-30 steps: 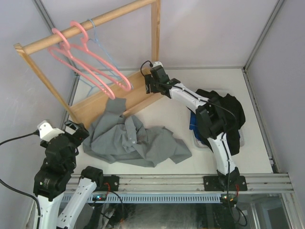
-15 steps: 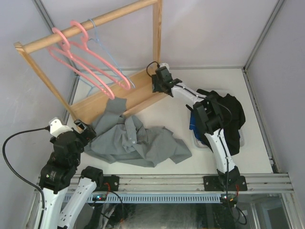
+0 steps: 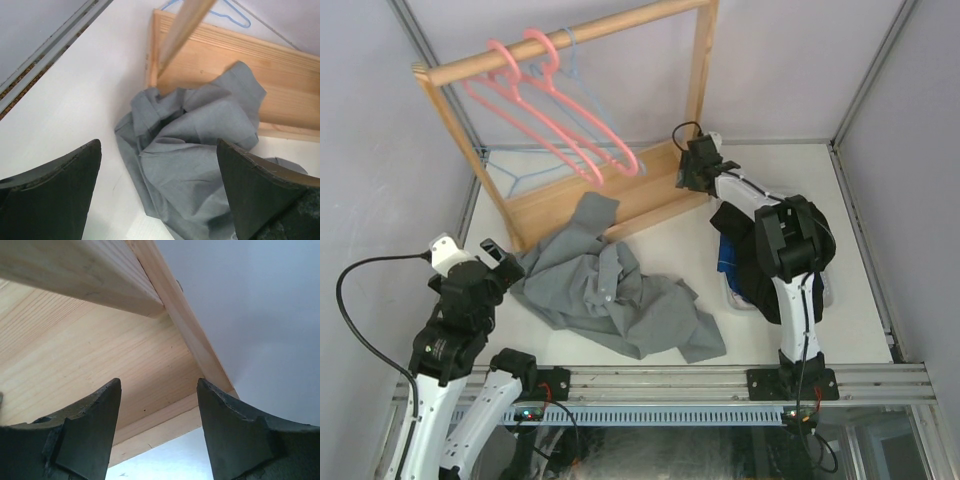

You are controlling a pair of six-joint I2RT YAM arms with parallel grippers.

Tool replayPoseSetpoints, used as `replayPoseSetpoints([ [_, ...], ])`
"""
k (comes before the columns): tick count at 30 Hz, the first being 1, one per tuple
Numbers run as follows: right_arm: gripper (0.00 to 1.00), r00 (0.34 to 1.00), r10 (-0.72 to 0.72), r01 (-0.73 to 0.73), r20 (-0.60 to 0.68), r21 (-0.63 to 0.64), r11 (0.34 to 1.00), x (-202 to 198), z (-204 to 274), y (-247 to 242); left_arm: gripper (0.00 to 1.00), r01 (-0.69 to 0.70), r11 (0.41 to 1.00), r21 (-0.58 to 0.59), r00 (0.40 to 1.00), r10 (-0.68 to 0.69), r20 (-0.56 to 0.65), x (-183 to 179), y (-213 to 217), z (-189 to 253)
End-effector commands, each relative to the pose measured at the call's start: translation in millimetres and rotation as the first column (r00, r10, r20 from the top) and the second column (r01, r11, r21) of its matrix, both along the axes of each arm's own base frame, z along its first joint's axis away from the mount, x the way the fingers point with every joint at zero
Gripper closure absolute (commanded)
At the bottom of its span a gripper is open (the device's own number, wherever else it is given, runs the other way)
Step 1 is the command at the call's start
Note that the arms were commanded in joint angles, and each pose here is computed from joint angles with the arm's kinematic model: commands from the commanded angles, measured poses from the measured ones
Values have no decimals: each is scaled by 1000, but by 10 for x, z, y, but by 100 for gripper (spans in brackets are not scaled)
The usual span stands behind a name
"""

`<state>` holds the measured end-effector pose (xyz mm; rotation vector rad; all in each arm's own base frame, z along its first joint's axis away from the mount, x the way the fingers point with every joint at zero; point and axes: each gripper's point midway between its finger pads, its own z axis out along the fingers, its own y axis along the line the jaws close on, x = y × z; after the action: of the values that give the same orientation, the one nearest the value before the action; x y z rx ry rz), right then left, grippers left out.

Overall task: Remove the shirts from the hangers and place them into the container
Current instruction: Move the clothesline to the center of the board.

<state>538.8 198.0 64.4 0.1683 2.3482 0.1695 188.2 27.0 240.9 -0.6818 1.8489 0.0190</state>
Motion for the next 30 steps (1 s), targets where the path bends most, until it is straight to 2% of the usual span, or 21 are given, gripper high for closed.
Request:
replayPoseSetpoints([
  [1,36,987,-154,147,-37,-136,980,2,-18,-888,0,-42,999,3,998,41,51,124,48,141],
  [5,36,989,-144,137,-44,-124,983,-15,10,-901,0,-91,996,-17,995,91,29,221,110,70],
  [13,37,997,-78,78,5,-51,996,-117,293,-711,0,-121,974,-193,992,122,-7,657,240,-114],
  [19,38,998,51,-52,41,24,998,-341,575,-339,0,-185,968,-167,982,179,-54,1030,426,-102],
  [25,40,975,201,-213,93,144,967,-537,898,85,6,-271,949,-162,958,248,-146,1379,716,-413],
  [30,41,951,263,-295,162,220,930,-789,1250,299,11,-299,929,-219,952,274,-138,1776,829,-530],
])
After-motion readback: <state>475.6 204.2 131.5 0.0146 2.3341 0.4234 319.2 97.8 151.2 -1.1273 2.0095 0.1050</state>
